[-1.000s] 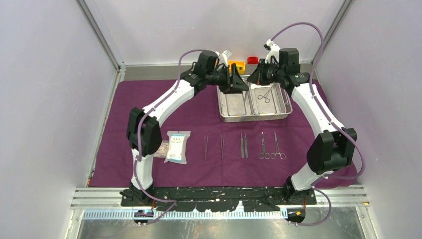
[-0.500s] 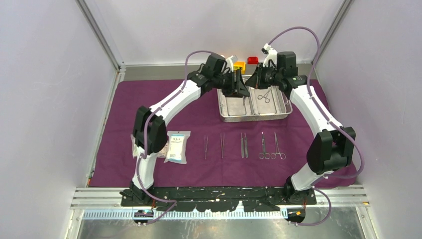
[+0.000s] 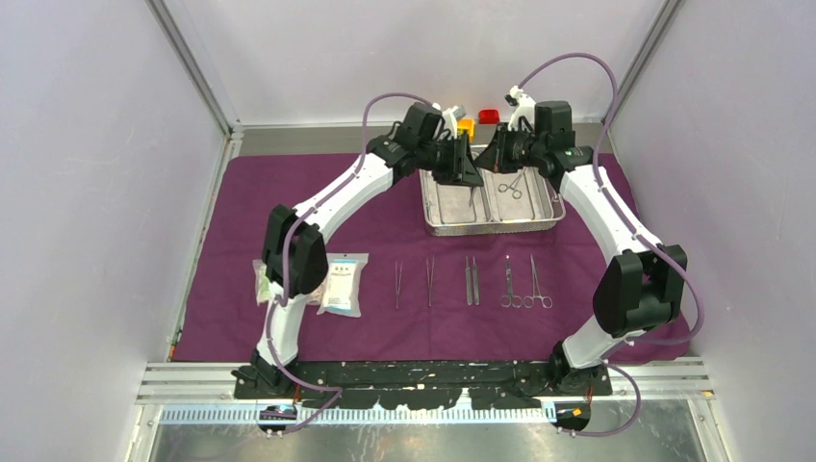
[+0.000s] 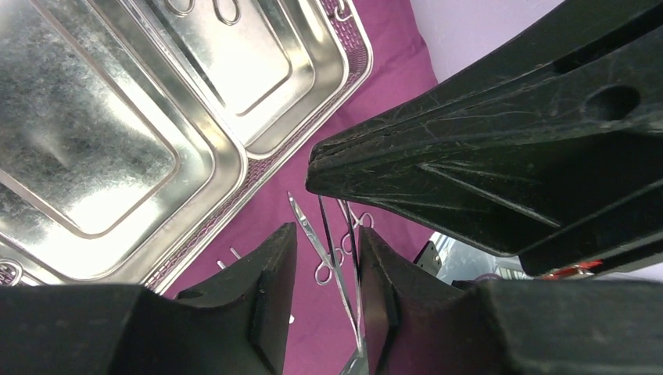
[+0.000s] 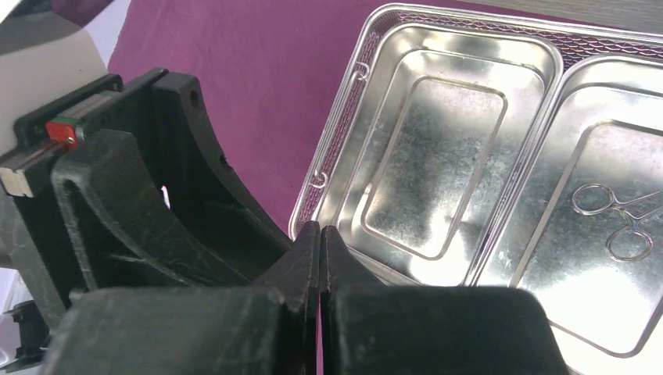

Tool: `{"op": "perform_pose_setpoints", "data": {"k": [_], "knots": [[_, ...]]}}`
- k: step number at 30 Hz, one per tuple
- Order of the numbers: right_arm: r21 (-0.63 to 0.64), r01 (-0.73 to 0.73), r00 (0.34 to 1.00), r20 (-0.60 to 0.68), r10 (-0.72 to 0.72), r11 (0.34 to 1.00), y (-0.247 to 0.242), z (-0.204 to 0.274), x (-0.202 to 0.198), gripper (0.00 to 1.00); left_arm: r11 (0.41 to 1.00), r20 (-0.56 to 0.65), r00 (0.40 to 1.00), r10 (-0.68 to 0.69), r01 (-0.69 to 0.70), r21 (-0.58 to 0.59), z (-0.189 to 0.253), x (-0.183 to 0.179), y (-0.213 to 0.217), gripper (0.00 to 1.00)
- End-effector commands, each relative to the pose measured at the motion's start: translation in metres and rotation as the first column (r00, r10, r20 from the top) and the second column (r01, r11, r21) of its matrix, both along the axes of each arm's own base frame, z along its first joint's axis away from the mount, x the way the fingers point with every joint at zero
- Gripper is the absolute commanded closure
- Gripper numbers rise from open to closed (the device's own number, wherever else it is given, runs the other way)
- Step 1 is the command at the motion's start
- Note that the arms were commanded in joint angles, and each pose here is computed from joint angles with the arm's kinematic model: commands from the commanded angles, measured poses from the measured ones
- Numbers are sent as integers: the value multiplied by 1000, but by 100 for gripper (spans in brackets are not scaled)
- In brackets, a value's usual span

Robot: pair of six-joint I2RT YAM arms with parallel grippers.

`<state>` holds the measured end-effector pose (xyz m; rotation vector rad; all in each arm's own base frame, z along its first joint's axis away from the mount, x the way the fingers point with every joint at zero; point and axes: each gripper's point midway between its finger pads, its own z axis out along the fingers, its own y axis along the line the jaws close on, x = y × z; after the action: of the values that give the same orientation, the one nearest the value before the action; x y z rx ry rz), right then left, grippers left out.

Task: Open and lay out the surgical kit
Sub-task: Place the medical item in the surgical kit.

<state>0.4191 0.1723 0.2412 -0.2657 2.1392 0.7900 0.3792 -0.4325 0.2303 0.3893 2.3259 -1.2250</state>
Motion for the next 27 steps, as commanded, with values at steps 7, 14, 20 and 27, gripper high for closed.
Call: {"op": "perform_pose_setpoints", "data": {"k": [7, 14, 20, 27], "knots": [[-6, -19, 998, 66, 19, 1000, 3, 13, 2, 100, 1000, 25, 1000, -18, 19, -21, 13, -2, -7, 72], [-28, -19, 998, 67, 21, 999, 1, 8, 1, 100, 999, 27, 999, -22, 22, -23, 14, -5, -7, 79], [-38, -24, 997, 72, 27, 999, 0, 10, 1, 98, 1000, 23, 1000, -8, 8, -13, 13, -6, -5, 82], [-70, -31, 997, 68, 35, 997, -4, 20, -2, 75, 999, 25, 999, 31, -32, 20, 10, -14, 6, 87]]}}
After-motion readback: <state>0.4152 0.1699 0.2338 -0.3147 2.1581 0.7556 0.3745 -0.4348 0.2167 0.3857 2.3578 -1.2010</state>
